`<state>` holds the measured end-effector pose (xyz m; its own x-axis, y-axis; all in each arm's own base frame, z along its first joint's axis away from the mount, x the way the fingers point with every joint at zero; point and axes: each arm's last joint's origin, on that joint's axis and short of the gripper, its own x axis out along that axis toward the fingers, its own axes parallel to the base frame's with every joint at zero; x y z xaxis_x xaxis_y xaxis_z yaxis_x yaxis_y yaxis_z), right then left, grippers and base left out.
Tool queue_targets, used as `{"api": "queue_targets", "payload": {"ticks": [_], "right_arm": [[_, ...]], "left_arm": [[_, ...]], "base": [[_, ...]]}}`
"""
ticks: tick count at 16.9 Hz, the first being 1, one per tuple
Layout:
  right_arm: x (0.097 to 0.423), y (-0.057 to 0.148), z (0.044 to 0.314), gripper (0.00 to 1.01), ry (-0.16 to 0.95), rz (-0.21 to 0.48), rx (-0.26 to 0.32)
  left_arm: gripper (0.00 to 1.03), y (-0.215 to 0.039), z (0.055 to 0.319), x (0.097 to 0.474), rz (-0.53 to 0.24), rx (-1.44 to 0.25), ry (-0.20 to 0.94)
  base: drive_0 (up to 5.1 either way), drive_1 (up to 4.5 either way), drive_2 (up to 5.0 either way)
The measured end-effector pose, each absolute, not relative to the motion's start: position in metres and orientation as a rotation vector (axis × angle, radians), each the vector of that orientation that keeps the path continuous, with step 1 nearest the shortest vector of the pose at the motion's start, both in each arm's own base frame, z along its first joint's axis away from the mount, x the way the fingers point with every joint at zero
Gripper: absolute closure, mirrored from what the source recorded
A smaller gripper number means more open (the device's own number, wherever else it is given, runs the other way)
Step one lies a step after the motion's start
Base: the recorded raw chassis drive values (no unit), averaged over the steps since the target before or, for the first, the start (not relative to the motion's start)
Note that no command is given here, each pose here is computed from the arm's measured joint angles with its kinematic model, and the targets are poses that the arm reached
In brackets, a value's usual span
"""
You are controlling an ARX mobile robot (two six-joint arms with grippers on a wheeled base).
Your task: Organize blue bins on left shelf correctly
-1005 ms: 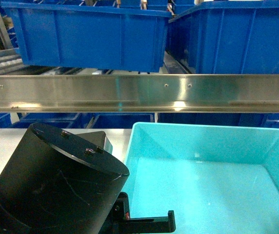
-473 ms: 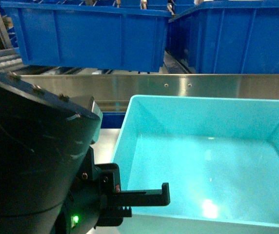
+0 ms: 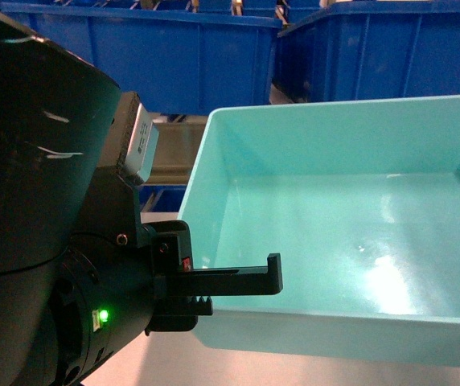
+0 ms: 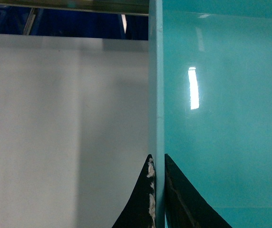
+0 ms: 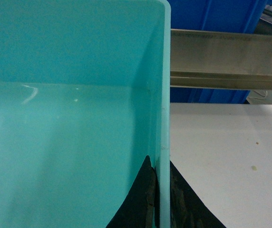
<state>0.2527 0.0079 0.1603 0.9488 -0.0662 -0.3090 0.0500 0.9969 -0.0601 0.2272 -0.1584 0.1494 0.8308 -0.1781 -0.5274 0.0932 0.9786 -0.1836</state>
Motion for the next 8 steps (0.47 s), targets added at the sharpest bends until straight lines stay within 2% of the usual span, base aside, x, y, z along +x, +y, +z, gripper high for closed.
{"api": "queue_targets", "payload": {"ticks": [3,8], "right_arm": [[0.2527,0.0079,0.1603,0.99,0.316,-0.059,-0.052],[0.2528,0.0077,0.1604,0.99,0.313,-0.058,-0.052]], "left_arm": [[1.01,-0.1584,0.1493,0.2272,-0.144,-0.153,0.573],[1.01,-0.1586,0.1499,0.2278,-0.145,-0.152,0.569]], "base": [[0.0,0.00,0.0],[0.1,-4.21,4.4]]}}
